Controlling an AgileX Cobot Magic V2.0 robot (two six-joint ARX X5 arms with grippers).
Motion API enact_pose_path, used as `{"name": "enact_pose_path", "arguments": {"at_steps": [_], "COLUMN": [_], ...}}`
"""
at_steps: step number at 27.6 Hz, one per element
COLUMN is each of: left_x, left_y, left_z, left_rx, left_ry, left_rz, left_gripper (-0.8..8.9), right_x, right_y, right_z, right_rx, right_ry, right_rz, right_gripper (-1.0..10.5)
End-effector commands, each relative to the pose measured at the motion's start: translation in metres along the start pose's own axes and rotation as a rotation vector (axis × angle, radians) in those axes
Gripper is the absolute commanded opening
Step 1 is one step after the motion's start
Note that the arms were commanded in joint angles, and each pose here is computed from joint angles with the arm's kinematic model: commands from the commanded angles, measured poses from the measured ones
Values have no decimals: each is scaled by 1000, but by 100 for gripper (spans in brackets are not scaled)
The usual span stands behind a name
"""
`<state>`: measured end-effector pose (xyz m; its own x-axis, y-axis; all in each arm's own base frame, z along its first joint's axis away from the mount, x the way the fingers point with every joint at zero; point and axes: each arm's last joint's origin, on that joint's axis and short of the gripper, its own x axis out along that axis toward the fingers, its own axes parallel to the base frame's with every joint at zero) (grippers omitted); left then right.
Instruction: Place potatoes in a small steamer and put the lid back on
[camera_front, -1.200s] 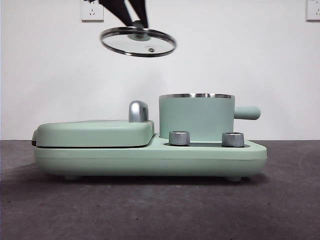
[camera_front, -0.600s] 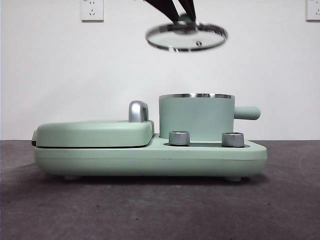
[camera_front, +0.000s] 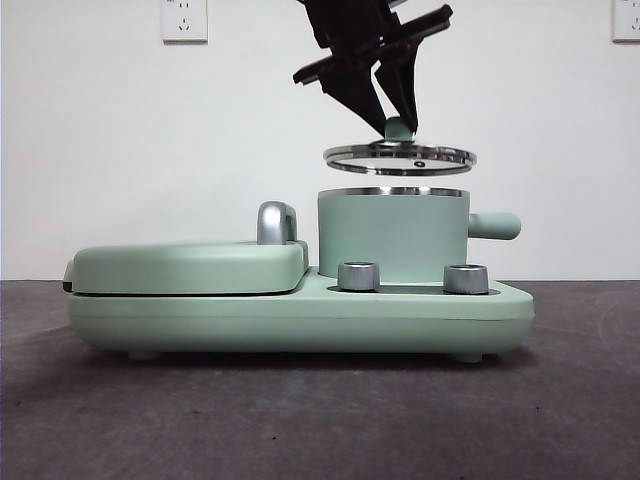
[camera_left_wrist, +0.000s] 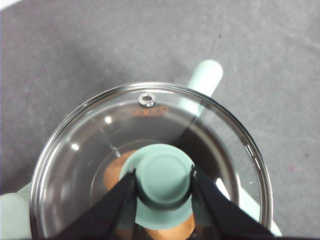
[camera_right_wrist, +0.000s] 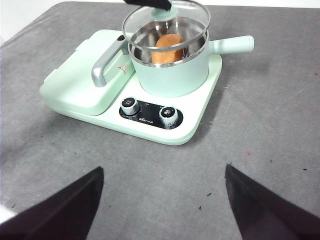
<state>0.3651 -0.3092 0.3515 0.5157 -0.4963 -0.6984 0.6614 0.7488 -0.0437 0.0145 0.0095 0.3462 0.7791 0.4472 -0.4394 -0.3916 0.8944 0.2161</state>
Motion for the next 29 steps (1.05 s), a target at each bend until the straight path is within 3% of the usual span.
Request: {"name": "enact_pose_path", "arguments": {"at_steps": [1, 22, 29], "left_x": [7, 11, 31], "left_y": [-3, 1, 1], "left_z": [3, 1, -8], "left_rx": [14, 0, -3], "left_ry": [-23, -8, 51], "left_rz": [1, 38, 37], "left_gripper": [17, 17, 17], "right_x": [-2, -2, -2], "right_y": [1, 1, 1], "right_z": [2, 2, 2], "right_rx": [10, 36, 36], "right_ry": [-22, -21, -21], "right_rz": [9, 9, 9], "right_gripper": [386, 386, 386]}}
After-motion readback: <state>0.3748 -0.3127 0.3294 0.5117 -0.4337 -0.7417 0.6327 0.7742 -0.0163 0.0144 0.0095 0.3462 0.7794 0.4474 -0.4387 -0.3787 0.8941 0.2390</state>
